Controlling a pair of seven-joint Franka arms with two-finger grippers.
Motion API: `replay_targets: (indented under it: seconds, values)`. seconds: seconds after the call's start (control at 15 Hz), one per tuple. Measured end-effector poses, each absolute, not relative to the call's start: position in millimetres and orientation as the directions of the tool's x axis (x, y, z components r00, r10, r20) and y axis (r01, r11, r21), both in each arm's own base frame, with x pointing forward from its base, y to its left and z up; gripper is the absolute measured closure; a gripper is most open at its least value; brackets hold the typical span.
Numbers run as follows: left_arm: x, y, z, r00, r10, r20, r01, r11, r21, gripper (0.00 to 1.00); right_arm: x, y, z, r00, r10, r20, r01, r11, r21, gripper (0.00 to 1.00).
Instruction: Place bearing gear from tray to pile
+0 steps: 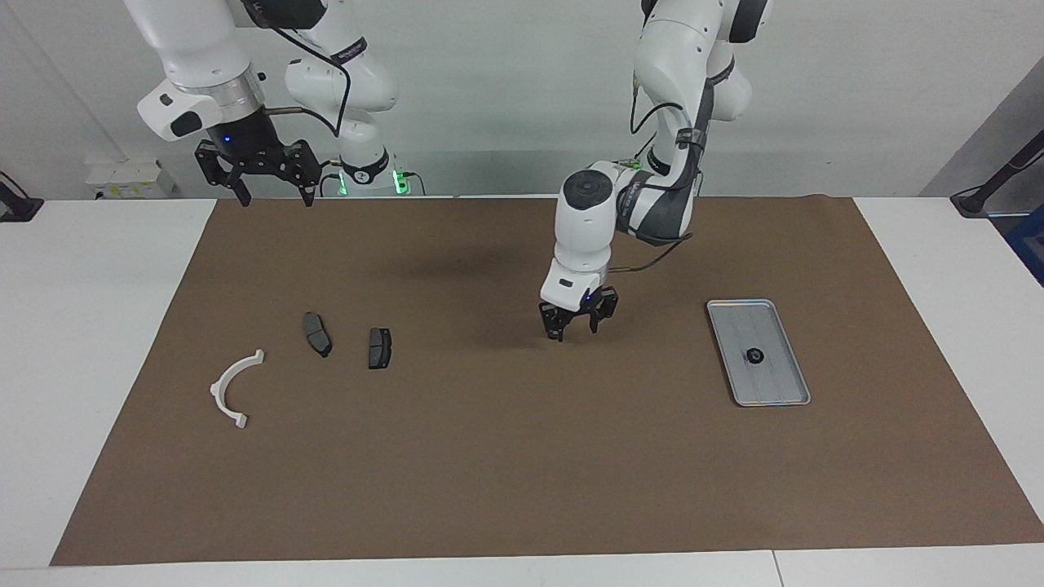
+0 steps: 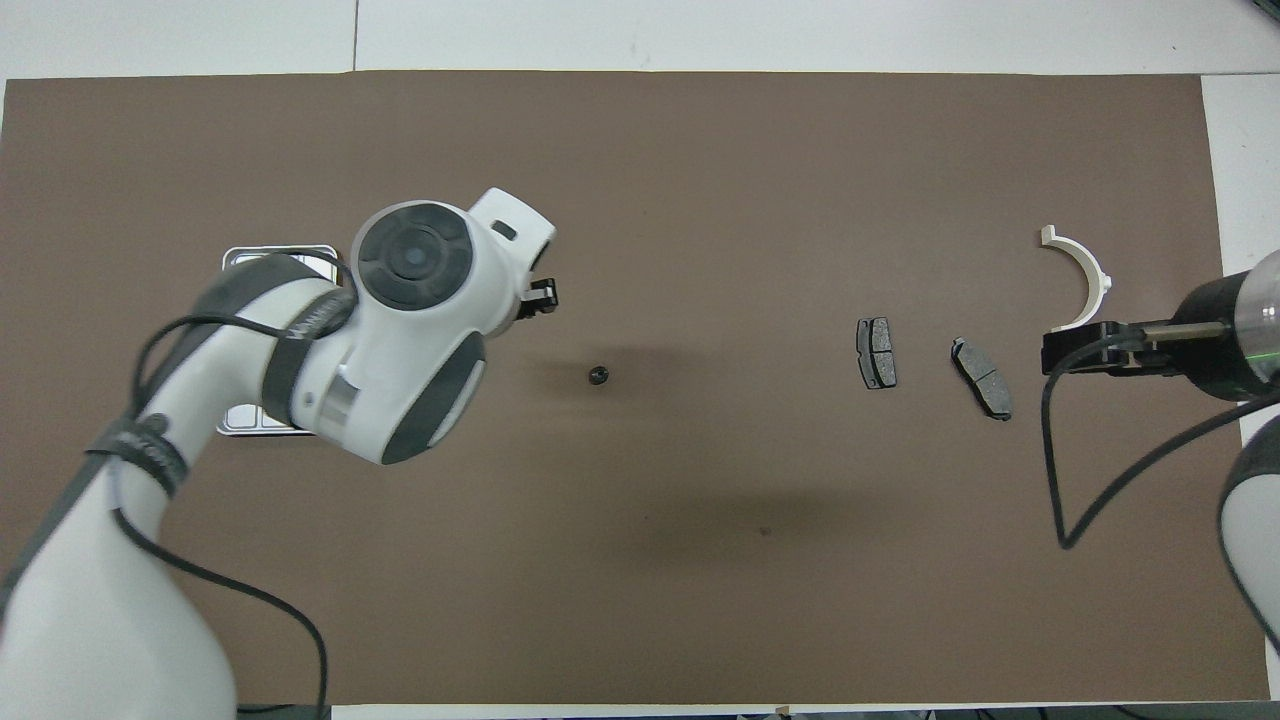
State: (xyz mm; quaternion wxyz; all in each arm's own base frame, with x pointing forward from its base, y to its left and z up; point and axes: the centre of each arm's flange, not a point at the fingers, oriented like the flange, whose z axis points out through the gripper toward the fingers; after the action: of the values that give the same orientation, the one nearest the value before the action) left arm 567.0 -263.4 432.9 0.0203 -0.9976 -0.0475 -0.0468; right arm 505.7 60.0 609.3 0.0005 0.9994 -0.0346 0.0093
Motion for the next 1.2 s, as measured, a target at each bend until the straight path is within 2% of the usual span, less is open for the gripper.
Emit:
replay_targets:
  seconds: [0.27,0.4,0.53,0.67,0.94,1.2]
  values:
    - [603.0,-94.9,497.1,0.998,0.015,0.056,0.014,-1.0,0.012,0.29,506.4,127.5,565.9,0.988,-0.152,0.034,-0.152,-0.988,-0.013,0.0]
    - [612.2,-25.2,508.5,0.997,-0.029,0.068,-0.031,-0.999,0.028,0.3,511.1,160.2,544.5,0.978,-0.205,0.034,-0.204,-0.979,-0.026,0.0]
    - [615.0,14.4,505.4,0.996,-0.048,0.078,-0.05,-0.998,0.027,0.3,515.6,200.4,519.5,0.965,-0.259,0.033,-0.258,-0.965,-0.045,0.0]
    - [619.7,25.0,490.3,0.994,-0.062,0.094,-0.064,-0.998,0.022,0.3,516.3,249.0,488.9,0.951,-0.308,0.032,-0.306,-0.95,-0.064,0.0]
    - [626.0,26.3,416.7,0.991,-0.059,0.121,-0.061,-0.998,0.013,0.3,511.5,342.1,420.6,0.91,-0.408,0.072,-0.406,-0.913,-0.041,0.0]
    - [617.4,27.4,367.8,0.992,-0.063,0.109,-0.064,-0.998,0.01,0.3,522.8,387.5,394.2,0.873,-0.484,0.058,-0.482,-0.875,-0.044,0.0]
